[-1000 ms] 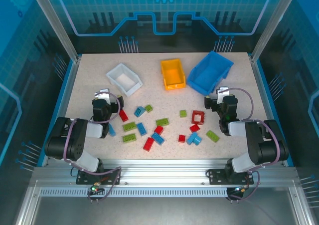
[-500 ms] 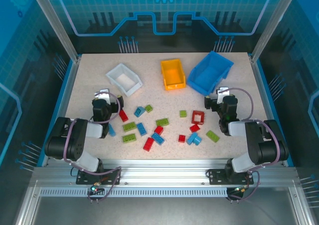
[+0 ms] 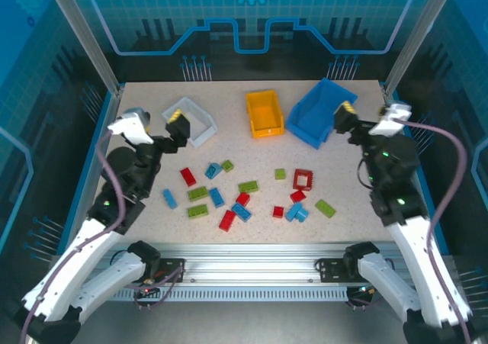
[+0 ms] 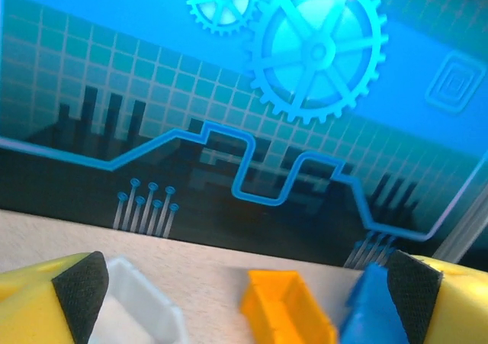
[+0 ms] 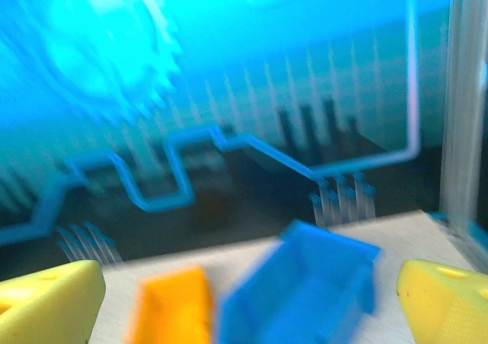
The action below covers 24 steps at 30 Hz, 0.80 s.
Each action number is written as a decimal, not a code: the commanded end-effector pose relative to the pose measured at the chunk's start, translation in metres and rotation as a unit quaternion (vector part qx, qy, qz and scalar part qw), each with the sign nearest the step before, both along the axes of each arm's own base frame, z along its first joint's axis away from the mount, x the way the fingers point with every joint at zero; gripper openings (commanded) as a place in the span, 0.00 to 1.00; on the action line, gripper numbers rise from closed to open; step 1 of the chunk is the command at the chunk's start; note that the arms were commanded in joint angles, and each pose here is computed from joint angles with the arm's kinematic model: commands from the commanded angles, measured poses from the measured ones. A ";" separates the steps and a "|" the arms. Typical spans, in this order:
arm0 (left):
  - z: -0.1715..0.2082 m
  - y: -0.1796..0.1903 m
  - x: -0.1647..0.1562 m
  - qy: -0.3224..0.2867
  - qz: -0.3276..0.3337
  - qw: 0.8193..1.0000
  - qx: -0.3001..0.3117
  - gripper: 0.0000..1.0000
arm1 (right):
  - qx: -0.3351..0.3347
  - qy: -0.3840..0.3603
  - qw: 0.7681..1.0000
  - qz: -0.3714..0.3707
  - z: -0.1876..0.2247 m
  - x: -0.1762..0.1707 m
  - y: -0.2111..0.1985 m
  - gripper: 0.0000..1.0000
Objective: Sort the legos into containers by color
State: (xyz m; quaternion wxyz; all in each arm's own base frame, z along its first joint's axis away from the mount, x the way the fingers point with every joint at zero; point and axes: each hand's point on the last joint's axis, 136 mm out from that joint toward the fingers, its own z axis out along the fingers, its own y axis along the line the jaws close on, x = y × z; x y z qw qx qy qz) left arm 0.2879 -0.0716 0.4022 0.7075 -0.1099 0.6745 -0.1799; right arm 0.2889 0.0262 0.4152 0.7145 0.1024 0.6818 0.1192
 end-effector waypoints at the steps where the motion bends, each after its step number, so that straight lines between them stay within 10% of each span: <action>1: -0.100 -0.008 -0.003 0.237 -0.026 0.968 -0.081 0.98 | 0.100 0.177 0.974 0.099 -0.069 -0.019 0.032 0.93; 7: -0.150 -0.005 0.013 0.429 0.025 0.901 -0.065 0.79 | 0.073 0.269 0.946 0.165 -0.087 -0.035 0.071 0.87; 17: -0.217 0.050 0.074 0.524 0.118 0.841 -0.055 0.69 | 0.025 0.316 0.911 0.263 -0.107 -0.033 0.131 0.89; 24: -0.259 0.050 0.133 0.547 0.081 0.832 -0.041 0.67 | 0.017 0.331 0.901 0.280 -0.117 -0.025 0.143 0.89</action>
